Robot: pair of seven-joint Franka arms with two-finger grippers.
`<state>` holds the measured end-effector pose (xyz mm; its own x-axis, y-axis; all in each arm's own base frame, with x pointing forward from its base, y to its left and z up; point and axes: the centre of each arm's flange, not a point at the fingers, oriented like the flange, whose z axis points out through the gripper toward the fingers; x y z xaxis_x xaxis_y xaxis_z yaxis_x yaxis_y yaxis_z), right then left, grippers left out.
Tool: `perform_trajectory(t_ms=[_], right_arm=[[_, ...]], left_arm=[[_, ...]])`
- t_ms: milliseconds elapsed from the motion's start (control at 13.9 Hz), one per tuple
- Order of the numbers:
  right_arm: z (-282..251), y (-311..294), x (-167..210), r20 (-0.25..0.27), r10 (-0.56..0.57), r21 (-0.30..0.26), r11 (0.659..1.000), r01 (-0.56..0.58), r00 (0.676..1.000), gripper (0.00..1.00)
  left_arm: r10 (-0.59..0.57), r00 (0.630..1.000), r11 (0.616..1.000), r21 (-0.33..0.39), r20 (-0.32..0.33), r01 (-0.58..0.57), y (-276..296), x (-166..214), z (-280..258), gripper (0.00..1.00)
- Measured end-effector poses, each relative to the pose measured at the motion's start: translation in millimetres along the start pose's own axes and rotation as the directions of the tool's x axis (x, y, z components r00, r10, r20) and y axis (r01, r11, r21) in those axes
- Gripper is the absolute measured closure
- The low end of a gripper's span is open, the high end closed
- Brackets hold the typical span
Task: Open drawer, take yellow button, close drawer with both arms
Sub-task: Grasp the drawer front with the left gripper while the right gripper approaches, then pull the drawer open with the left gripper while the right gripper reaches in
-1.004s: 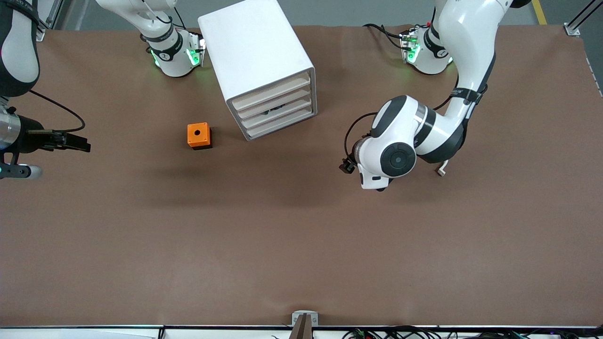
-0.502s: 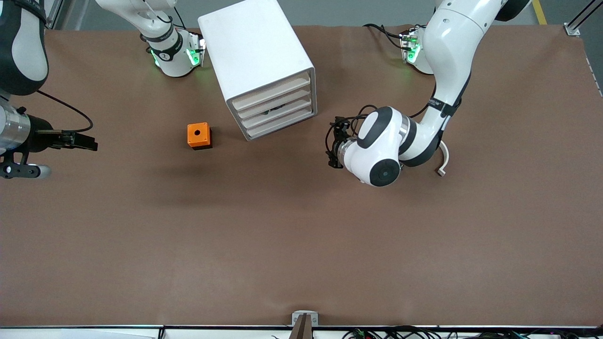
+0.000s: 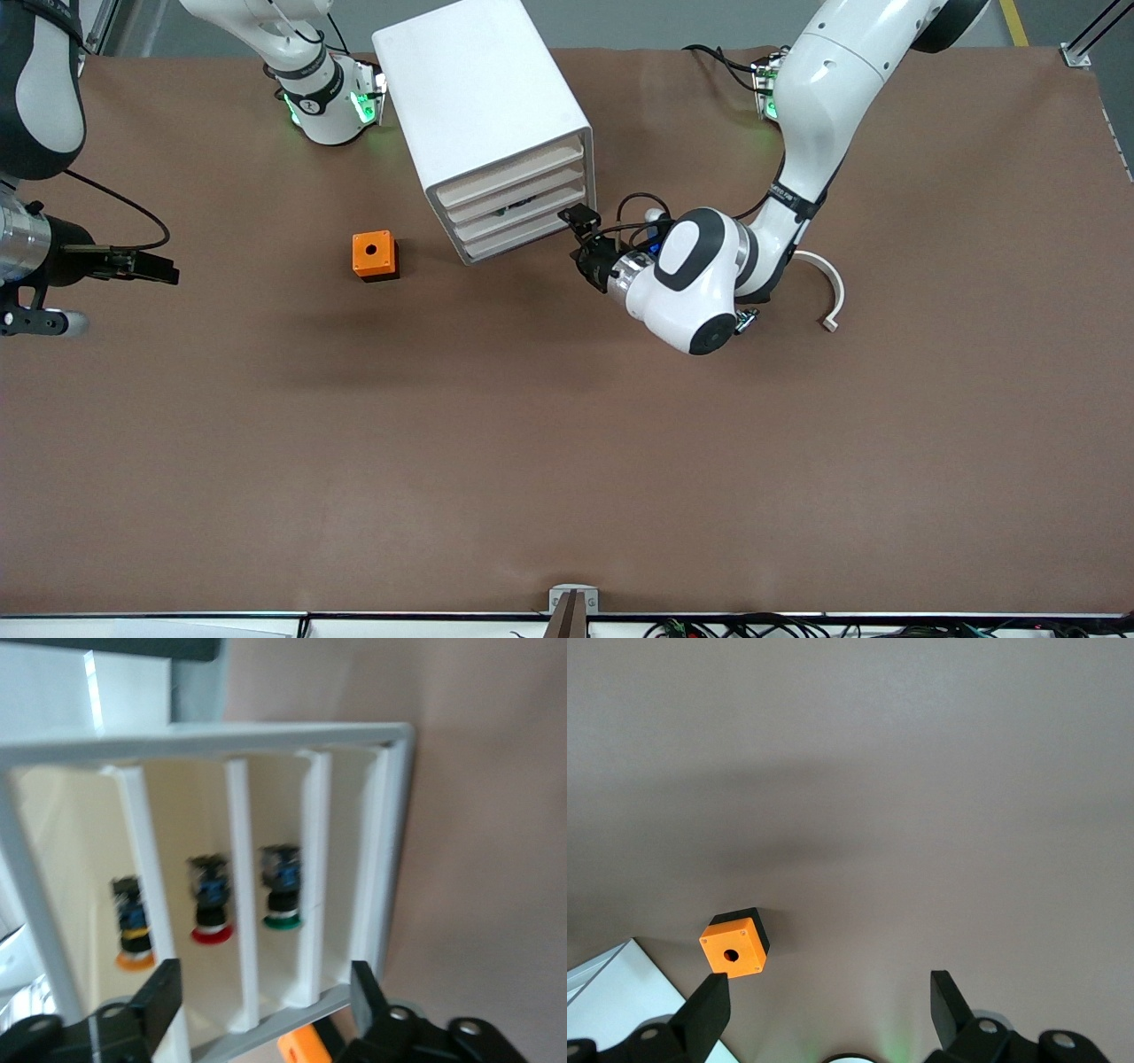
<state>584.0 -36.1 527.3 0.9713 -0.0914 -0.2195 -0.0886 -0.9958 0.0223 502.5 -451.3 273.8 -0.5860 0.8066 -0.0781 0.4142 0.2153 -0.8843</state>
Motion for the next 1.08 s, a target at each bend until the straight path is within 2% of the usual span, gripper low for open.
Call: perform_trajectory(t_ms=[72, 430, 502, 574, 717, 1004, 1076], right_arm=[[0, -1, 0, 0.0, 0.016, 0.0, 1.0, -0.016, 1.0, 0.0], [0, -46, -3, -0.004, 0.156, -0.013, 0.988, -0.156, 0.988, 0.0], [0, -64, -5, -0.006, 0.195, -0.019, 0.981, -0.195, 0.981, 0.0], [2, -84, -8, -0.01, 0.231, -0.025, 0.973, -0.231, 0.973, 0.0], [9, -128, -16, -0.02, 0.289, -0.038, 0.956, -0.29, 0.957, 0.0], [22, -208, -36, -0.039, 0.391, -0.012, 0.92, -0.392, 0.92, 0.0], [23, -227, -43, -0.048, 0.419, -0.007, 0.908, -0.42, 0.907, 0.0]], left_arm=[[-0.02, 1.0, 0.999, 0.035, -0.003, 0.02, -3, -1, 7, 0.26], [-0.039, 0.998, 0.993, 0.109, -0.055, 0.045, -21, -6, 46, 0.29], [-0.037, 0.997, 0.992, 0.119, -0.061, 0.044, -24, -7, 51, 0.35], [-0.033, 0.997, 0.991, 0.124, -0.071, 0.042, -27, -8, 58, 0.35], [-0.023, 0.996, 0.991, 0.129, -0.092, 0.035, -34, -9, 71, 0.48], [-0.004, 0.991, 0.99, 0.14, -0.131, 0.022, -47, -11, 94, 0.49], [-0.001, 0.991, 0.99, 0.141, -0.136, 0.02, -49, -11, 96, 0.56]])
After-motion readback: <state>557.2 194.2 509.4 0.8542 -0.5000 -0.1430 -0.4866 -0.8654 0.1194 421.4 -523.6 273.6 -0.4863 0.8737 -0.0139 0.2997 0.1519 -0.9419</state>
